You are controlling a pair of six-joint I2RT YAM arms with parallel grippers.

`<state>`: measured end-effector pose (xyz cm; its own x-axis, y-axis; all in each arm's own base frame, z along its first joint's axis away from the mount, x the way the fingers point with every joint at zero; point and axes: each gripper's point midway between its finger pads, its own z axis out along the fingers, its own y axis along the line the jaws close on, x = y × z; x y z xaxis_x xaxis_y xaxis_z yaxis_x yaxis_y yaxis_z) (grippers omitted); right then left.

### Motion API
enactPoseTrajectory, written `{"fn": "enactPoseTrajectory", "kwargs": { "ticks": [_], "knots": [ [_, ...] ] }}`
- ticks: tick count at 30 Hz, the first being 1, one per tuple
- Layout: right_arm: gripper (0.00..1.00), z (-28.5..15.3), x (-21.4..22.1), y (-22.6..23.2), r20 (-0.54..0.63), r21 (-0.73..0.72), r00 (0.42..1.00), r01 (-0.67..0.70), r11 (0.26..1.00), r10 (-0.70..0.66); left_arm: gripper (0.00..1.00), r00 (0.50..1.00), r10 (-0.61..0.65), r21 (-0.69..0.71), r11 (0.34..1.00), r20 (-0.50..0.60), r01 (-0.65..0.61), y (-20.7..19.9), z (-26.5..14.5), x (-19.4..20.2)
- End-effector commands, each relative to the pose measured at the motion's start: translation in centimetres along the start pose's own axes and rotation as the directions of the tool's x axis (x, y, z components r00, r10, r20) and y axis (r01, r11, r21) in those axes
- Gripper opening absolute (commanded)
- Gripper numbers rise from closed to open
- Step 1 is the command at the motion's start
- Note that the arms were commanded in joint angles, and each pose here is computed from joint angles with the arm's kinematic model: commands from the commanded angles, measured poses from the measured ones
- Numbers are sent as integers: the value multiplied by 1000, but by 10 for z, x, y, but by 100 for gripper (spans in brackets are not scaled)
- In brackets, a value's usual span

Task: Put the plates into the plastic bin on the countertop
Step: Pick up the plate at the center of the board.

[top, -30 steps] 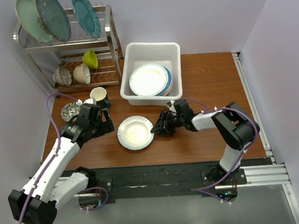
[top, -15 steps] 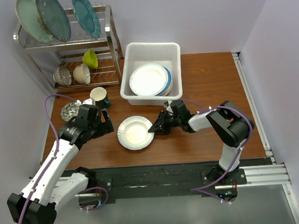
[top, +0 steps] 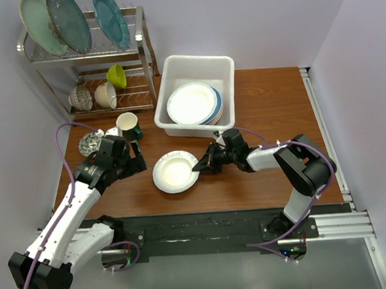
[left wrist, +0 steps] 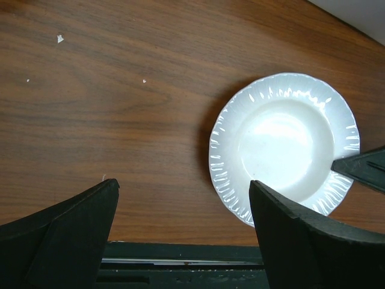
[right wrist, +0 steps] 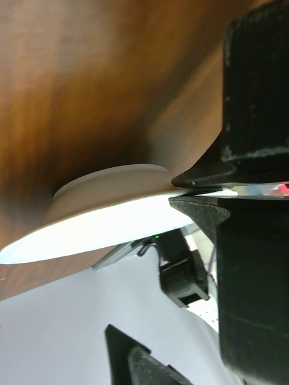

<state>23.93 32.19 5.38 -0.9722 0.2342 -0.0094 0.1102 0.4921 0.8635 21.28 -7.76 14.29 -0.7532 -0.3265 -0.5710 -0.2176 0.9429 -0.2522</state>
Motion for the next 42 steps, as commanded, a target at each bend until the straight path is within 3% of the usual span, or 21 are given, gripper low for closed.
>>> {"fn": "enactPoseTrajectory", "kwargs": {
  "ticks": [1, 19, 34, 42],
  "knots": [
    [0, -21, 7, 2, 34, 35, 994, 103, 994, -104, 95, 1000, -6, 12, 1000, 20, 6, -3, -4, -4],
    [0, -67, 15, 42, 97, 21, 977, 187, 982, -189, 95, 1000, -14, 19, 1000, 9, 14, -2, 0, 2],
    [0, -45, 19, -13, 66, 63, 994, 78, 995, -82, 95, 1000, -16, 15, 1000, 11, 16, 1, -1, 5],
    [0, -35, -2, -42, 75, 81, 997, 8, 997, -14, 95, 1000, -16, 13, 1000, 11, 16, 2, -1, 5]
  ]
}}
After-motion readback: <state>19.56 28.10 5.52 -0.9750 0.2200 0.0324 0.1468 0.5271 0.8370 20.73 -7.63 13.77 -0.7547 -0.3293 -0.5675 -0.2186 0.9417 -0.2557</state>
